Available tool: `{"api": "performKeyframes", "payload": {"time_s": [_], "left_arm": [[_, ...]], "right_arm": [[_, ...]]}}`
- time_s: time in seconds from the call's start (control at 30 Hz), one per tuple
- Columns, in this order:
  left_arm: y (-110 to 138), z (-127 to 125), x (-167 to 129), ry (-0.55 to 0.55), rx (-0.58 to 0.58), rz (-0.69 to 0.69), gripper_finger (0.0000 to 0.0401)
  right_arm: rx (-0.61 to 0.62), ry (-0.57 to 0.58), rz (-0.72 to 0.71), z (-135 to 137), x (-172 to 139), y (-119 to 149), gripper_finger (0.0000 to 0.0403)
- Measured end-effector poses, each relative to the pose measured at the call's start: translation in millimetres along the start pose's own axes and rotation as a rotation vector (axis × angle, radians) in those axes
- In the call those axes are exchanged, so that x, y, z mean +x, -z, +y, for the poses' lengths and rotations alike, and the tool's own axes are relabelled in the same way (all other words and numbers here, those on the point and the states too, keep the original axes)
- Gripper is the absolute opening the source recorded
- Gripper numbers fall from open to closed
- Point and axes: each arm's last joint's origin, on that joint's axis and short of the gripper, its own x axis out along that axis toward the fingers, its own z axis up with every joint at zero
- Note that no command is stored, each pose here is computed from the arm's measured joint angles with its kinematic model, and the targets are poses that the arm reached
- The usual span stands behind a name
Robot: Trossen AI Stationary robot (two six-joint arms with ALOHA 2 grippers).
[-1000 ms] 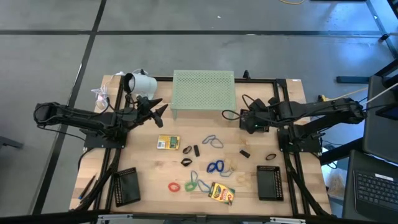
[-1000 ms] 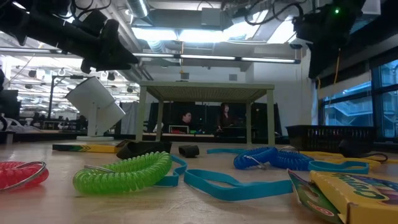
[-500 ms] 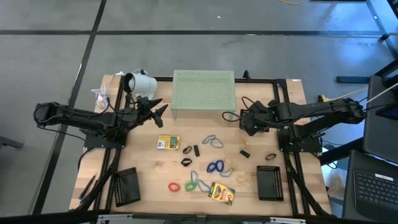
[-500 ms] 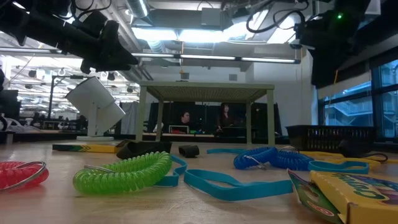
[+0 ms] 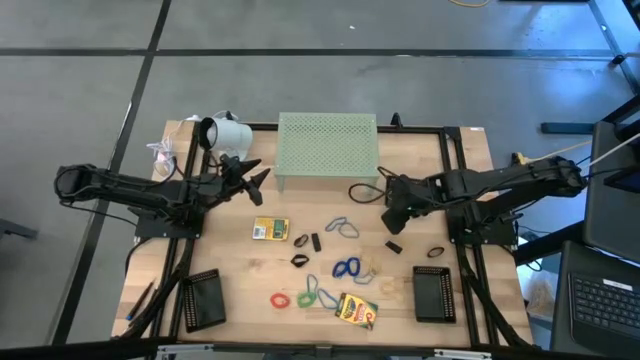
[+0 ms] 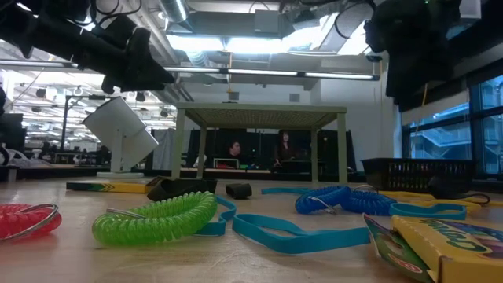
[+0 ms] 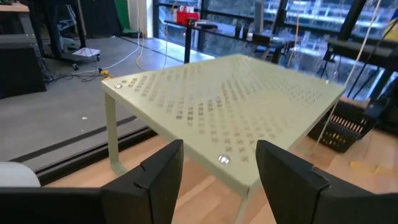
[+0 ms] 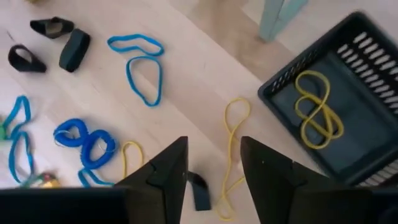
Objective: Pick & Place Office Desk Supplies
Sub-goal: Put the yellow rubber band into the top right black bin
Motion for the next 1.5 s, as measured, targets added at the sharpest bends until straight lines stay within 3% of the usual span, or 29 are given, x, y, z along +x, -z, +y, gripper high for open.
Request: {"api": "performKeyframes", "payload": {"time_s": [0.3,0.63,0.77,1.0,1.2,1.5], "left_arm": [[5.4,1.2,0.2,-0.013,-0.021,0.044,0.0198],[5.3,1.2,0.2,-0.013,-0.022,0.043,0.0198],[5.4,1.0,0.2,-0.006,-0.029,0.045,0.0198],[6.1,-0.5,0.1,0.045,-0.048,0.065,0.0198],[6.7,-2.3,0.0,0.108,-0.071,0.089,0.0198],[6.7,-2.3,-0.1,0.11,-0.072,0.09,0.0198]], "right_arm": [[0.115,0.122,0.076,21.2,34.1,15.7,0.0139],[0.078,0.261,0.19,29.6,76.6,23.8,0.0139],[-0.002,0.272,0.266,31.2,87.9,27.3,0.0139],[-0.043,0.282,0.278,29.0,93.9,24.0,0.0139],[-0.019,0.253,0.26,14.6,113.1,28.9,0.0139],[0.031,0.231,0.252,-2.5,128.7,40.3,0.0139]]}}
